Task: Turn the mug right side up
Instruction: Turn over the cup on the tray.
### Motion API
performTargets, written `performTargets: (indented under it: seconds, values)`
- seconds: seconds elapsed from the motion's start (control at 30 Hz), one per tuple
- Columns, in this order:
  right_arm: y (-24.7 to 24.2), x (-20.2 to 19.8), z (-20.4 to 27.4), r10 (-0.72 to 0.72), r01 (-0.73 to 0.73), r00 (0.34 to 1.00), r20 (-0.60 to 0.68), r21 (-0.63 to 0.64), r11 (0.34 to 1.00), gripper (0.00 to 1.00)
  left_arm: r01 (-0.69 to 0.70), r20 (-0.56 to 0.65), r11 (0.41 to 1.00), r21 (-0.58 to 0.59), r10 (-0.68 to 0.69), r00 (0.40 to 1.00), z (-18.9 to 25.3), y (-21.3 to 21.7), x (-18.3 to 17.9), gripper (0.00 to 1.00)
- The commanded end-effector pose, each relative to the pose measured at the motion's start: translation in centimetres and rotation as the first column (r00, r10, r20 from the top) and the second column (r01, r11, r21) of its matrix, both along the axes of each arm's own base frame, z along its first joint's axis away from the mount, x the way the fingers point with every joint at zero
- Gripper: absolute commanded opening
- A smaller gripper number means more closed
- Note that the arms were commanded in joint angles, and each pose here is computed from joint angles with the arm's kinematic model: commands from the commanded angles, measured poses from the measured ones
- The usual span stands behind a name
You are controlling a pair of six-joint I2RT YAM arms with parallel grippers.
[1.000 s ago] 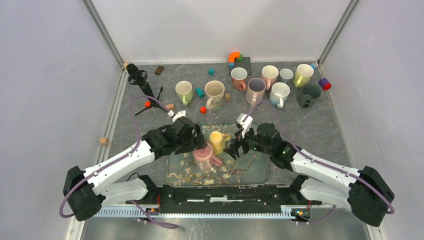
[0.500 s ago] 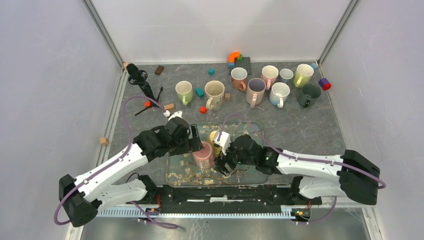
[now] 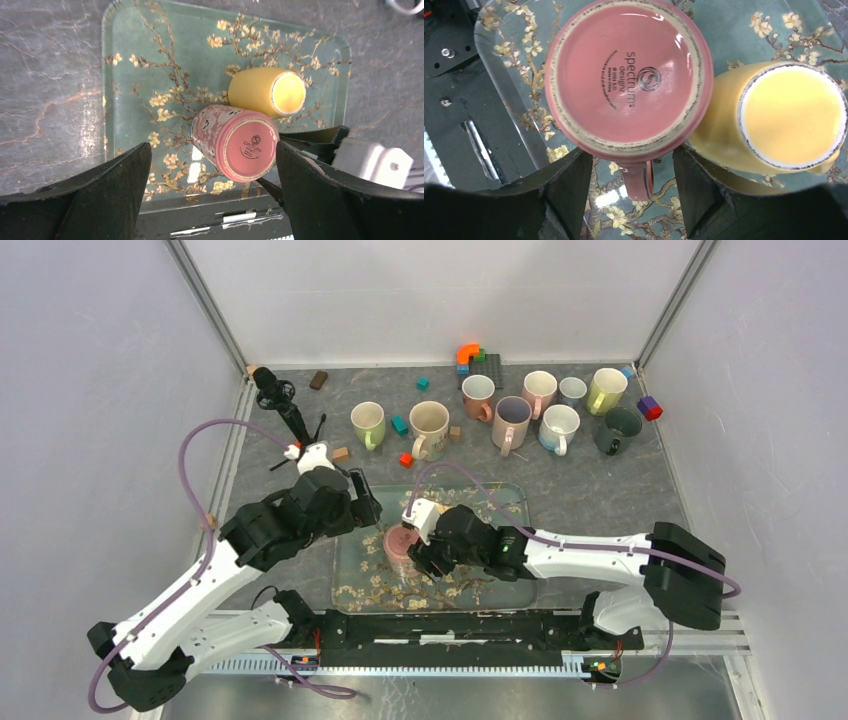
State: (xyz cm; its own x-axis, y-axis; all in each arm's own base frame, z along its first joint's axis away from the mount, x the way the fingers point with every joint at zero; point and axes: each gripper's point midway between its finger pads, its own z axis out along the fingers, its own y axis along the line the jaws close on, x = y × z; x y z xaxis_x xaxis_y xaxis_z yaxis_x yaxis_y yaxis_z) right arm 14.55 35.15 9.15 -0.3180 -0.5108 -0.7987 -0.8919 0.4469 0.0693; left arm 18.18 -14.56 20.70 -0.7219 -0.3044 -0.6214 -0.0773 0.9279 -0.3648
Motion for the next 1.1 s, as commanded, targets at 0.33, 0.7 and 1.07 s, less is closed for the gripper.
performTargets:
  seconds: [0.33, 0.7, 1.07]
  values:
    - [1.8, 0.0, -0.9, -0.017, 0.016, 1.000, -0.011, -0.083, 0.996, 0.50, -0.075, 0.120, 0.997, 0.015, 0.073, 0.990, 2.1, 2.6, 0.6, 1.00]
    - [2.9, 0.2, -1.1, -0.024, 0.022, 0.999, -0.031, -0.083, 0.996, 0.33, -0.069, 0.111, 0.998, 0.000, 0.069, 0.991, 1.3, 2.6, 0.2, 1.00]
    - [4.6, 0.2, 2.0, -0.020, 0.020, 0.999, -0.036, 0.018, 1.000, 0.00, -0.064, 0.141, 0.996, -0.056, 0.071, 0.987, 2.1, 2.6, -0.1, 1.00]
